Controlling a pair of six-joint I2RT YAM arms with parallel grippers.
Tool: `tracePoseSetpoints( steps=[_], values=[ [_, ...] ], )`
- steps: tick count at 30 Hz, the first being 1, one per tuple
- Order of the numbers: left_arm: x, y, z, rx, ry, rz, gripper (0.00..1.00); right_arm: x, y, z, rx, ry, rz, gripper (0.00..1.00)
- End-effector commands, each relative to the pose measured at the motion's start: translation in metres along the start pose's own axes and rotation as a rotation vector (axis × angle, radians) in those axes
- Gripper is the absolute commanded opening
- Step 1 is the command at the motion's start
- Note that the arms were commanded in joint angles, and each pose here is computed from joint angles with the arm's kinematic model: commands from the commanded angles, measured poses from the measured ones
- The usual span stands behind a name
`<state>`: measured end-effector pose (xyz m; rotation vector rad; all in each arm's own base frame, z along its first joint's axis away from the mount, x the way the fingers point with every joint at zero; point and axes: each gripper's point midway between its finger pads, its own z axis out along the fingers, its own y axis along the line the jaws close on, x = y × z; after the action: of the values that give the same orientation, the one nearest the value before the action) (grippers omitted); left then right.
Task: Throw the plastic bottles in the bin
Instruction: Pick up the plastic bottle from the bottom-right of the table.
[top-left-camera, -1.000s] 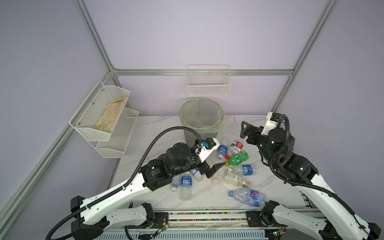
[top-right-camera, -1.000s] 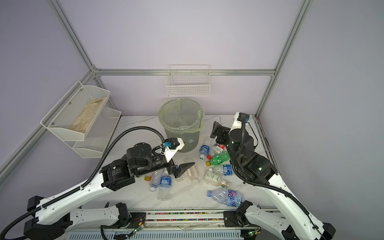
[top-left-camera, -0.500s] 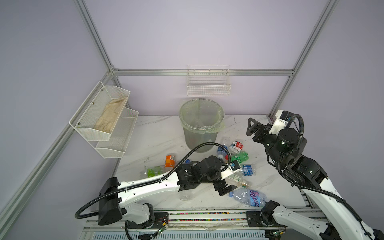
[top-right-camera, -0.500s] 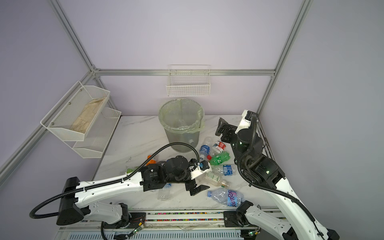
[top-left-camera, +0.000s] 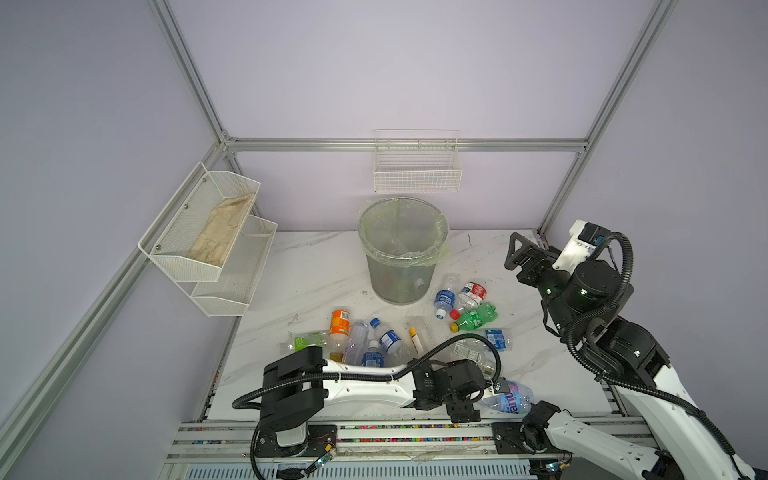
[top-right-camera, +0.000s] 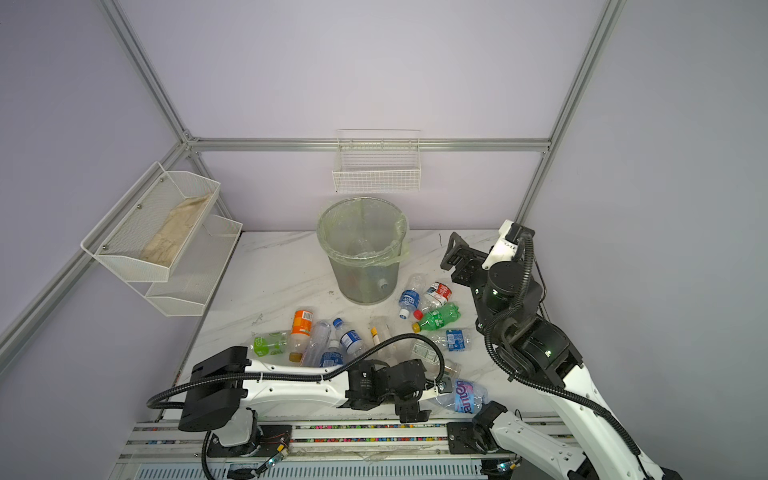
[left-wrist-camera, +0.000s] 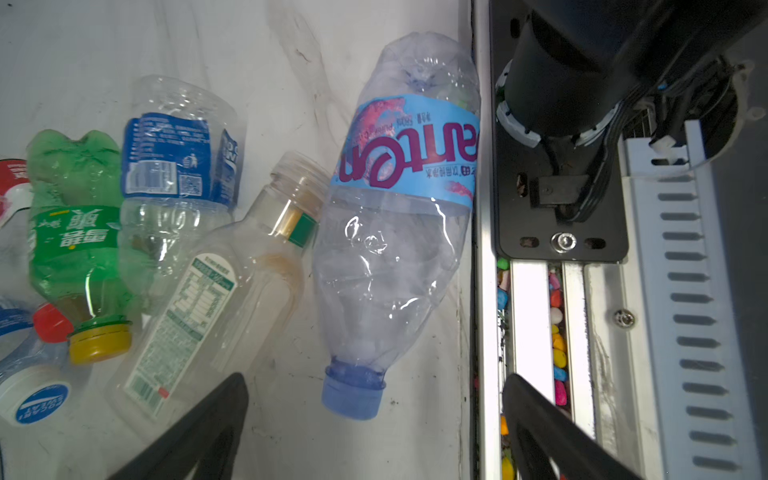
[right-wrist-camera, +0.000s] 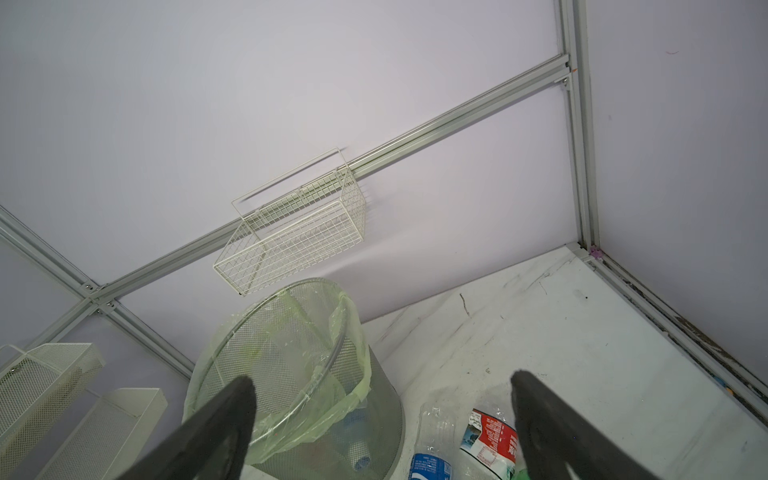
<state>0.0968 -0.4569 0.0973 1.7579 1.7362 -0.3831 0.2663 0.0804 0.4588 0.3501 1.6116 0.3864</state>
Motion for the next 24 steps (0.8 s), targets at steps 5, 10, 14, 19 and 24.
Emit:
tracePoseSetpoints(
  steps=[5,10,14,19,24],
  values=[
    [-0.051,-0.008,0.01,-0.001,-0.083,0.094,0.93,-0.005,-0.005,-0.003,0.015,-0.018,-0.004,0.97],
    [-0.056,-0.005,0.015,-0.014,-0.083,0.1,0.92,-0.002,-0.006,-0.003,0.013,-0.014,-0.003,0.97],
    [-0.059,-0.002,0.017,-0.033,-0.084,0.102,0.92,-0.001,-0.006,-0.004,0.011,-0.01,-0.002,0.97],
    [-0.059,-0.004,0.022,-0.033,-0.075,0.108,0.93,-0.001,-0.006,-0.005,0.007,-0.011,-0.002,0.97],
    [-0.055,-0.003,0.032,-0.056,-0.049,0.113,0.95,-0.001,-0.007,-0.006,0.005,-0.012,-0.001,0.97]
  ],
)
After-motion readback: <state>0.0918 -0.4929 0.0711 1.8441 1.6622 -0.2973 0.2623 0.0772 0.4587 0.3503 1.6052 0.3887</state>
